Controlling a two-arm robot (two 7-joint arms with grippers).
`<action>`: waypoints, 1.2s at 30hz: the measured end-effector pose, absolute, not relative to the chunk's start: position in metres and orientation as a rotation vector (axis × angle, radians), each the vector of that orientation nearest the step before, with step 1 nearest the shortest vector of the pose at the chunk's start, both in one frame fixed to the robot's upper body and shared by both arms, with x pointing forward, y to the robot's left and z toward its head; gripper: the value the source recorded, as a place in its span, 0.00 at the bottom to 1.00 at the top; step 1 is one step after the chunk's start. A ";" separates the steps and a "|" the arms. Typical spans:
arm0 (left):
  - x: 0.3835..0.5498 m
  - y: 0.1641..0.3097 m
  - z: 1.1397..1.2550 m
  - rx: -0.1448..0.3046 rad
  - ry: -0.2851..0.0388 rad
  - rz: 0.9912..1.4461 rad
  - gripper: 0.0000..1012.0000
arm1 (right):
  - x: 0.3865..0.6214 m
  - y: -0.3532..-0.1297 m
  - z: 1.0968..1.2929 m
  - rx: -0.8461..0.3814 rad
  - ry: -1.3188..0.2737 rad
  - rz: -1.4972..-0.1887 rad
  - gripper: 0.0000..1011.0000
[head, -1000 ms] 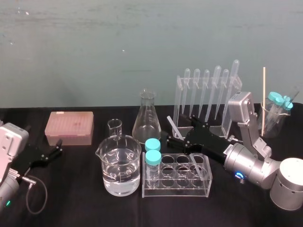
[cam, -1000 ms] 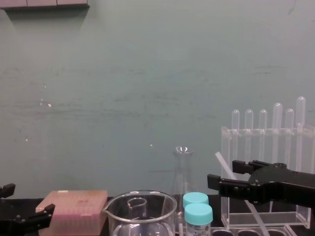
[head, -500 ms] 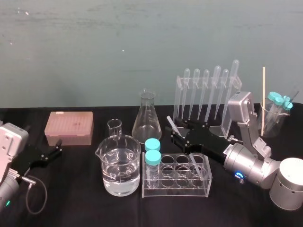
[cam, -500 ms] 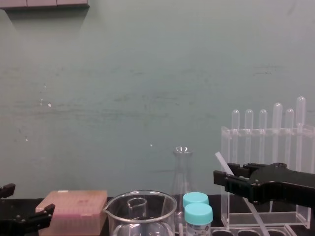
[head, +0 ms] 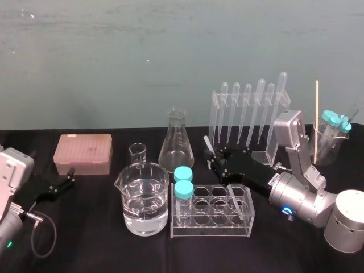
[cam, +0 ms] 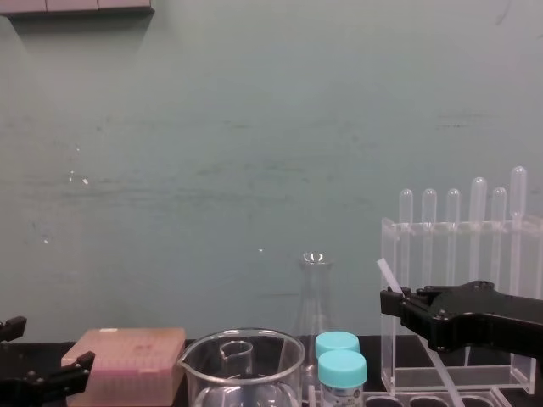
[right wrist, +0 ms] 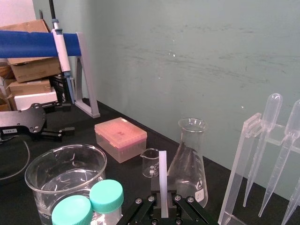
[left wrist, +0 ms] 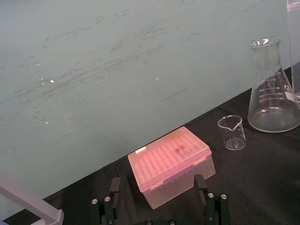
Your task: Pick up the stirring rod with one hand, then place it down.
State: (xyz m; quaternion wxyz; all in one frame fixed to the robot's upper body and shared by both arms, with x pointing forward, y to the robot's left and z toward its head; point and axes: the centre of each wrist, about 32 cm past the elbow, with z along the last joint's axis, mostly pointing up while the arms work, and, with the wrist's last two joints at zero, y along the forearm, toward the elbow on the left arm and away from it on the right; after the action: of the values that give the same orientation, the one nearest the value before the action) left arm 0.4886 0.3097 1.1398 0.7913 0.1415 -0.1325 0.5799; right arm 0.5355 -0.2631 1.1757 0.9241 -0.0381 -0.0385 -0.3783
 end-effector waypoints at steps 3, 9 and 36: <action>0.489 0.310 1.140 0.304 -0.285 1.248 0.99 | 0.535 -0.263 1.176 -0.078 -0.079 -0.776 0.07; 0.489 0.310 1.140 0.304 -0.285 1.248 0.99 | 0.535 -0.265 1.176 -0.051 -0.089 -0.776 0.07; 0.489 0.310 1.140 0.304 -0.285 1.248 0.99 | 0.547 -0.284 1.179 0.346 -0.285 -0.714 0.07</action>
State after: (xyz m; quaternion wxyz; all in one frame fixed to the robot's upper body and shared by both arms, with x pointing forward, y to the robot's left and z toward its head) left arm 0.4886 0.3097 1.1398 0.7913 0.1415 -0.1325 0.5799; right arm 0.5467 -0.2841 1.1788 0.9125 0.1677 -0.1385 -0.3466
